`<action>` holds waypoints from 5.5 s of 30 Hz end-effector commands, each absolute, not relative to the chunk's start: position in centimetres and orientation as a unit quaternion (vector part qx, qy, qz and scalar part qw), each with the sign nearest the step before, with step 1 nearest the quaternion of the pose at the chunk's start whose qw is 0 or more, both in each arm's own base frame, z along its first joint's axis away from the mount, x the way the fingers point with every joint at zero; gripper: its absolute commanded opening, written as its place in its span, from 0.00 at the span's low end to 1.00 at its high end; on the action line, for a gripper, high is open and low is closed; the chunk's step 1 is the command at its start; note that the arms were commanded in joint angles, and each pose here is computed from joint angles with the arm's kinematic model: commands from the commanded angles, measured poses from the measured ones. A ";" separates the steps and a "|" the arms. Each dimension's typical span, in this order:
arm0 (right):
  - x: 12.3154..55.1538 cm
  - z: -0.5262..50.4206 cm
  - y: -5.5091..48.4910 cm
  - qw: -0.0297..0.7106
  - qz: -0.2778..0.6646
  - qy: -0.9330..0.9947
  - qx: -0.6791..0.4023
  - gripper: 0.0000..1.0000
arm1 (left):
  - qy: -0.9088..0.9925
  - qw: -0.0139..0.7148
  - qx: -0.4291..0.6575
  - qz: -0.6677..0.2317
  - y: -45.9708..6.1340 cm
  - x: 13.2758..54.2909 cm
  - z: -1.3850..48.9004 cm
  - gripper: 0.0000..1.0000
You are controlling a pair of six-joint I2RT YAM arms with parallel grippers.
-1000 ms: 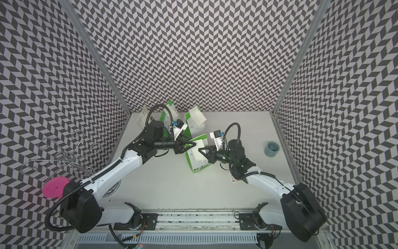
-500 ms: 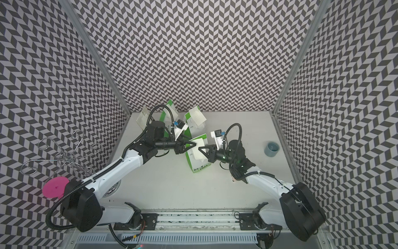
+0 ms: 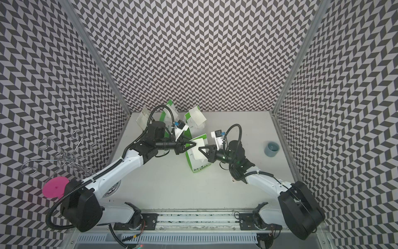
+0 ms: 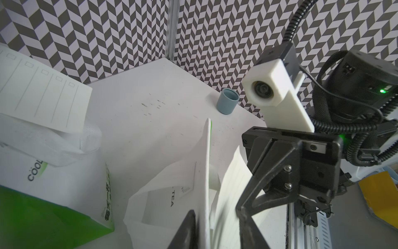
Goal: Staple the receipts to the bags
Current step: Hold the receipt from the takeout bag, then pick up the stapler from the center of the board, then place the stapler in the takeout bag.
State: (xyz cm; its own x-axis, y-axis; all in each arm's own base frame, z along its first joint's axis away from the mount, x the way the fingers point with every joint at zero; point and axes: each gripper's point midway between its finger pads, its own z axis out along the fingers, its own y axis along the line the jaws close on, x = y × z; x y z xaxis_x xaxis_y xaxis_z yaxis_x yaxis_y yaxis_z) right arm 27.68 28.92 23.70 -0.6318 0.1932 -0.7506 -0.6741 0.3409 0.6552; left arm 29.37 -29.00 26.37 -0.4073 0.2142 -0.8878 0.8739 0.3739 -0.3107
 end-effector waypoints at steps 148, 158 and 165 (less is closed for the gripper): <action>28.0 32.8 29.7 0.598 0.309 0.733 -0.097 0.12 | 0.768 0.475 0.325 -0.280 -30.3 25.4 27.9 0.00; 27.7 32.6 28.8 0.614 0.296 0.726 -0.097 0.13 | 0.767 0.458 0.335 -0.301 -31.1 24.9 27.8 0.00; 27.4 35.8 27.8 0.654 0.297 0.689 -0.095 0.13 | 0.776 0.429 0.335 -0.319 -31.7 24.5 27.4 0.00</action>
State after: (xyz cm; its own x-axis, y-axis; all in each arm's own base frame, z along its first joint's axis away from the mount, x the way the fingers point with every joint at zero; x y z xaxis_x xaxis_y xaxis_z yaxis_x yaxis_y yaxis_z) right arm 27.81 28.79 31.66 -0.2429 0.1779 -0.9536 -0.5026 0.8177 0.2806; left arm 24.76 -31.12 26.37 -0.3901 0.2637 -0.8822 0.7855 0.5953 -0.1693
